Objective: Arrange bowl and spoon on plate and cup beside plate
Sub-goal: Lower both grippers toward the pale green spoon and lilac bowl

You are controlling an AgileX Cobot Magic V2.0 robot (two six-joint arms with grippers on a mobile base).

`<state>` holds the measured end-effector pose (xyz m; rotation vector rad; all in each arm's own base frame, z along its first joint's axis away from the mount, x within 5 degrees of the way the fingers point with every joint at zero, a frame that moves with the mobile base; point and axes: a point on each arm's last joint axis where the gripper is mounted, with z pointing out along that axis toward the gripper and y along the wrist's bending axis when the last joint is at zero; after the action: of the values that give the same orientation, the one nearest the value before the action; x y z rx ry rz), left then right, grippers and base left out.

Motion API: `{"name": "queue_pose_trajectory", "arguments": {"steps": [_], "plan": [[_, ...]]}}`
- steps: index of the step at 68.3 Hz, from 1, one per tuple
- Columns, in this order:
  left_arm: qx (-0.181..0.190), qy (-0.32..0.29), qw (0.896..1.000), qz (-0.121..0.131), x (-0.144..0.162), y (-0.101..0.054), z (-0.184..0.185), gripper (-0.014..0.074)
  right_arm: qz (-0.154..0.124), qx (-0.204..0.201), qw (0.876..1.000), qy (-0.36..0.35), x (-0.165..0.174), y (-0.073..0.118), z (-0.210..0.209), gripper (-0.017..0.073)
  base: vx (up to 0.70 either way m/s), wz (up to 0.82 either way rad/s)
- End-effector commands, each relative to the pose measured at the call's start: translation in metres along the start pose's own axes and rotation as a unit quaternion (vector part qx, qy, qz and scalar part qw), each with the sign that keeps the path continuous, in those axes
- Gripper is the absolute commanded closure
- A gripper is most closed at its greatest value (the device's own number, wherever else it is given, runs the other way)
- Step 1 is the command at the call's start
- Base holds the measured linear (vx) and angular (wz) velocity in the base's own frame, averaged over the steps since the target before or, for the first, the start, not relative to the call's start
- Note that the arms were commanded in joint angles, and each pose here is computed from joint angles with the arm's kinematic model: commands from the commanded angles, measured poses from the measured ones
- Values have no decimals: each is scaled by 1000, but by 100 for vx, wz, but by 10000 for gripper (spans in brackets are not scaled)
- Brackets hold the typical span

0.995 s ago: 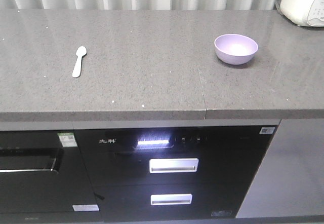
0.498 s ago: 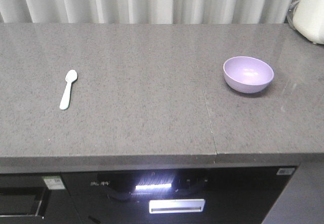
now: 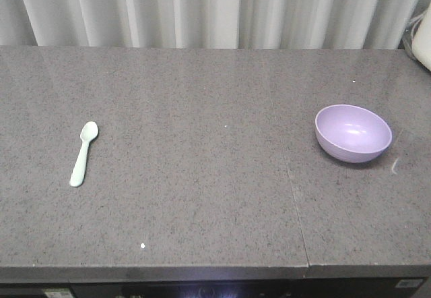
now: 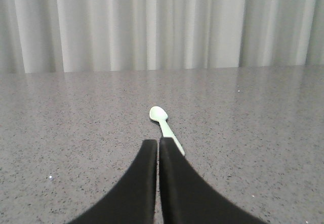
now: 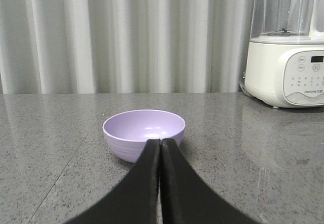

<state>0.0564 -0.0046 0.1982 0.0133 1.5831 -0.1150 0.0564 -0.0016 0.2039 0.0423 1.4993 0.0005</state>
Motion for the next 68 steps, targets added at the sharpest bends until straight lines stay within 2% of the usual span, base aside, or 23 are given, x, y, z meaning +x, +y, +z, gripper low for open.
{"name": "queue_pose_trajectory", "arguments": {"steps": [1, 68], "plan": [[3, -51, 999, -9, -13, -1, -2, 600, -6, -1, 999, -35, -4, 0, -1, 570, 14, 2], [3, -51, 999, -9, -13, -1, -2, 600, -6, -1, 999, -35, -4, 0, -1, 570, 4, 0]]}}
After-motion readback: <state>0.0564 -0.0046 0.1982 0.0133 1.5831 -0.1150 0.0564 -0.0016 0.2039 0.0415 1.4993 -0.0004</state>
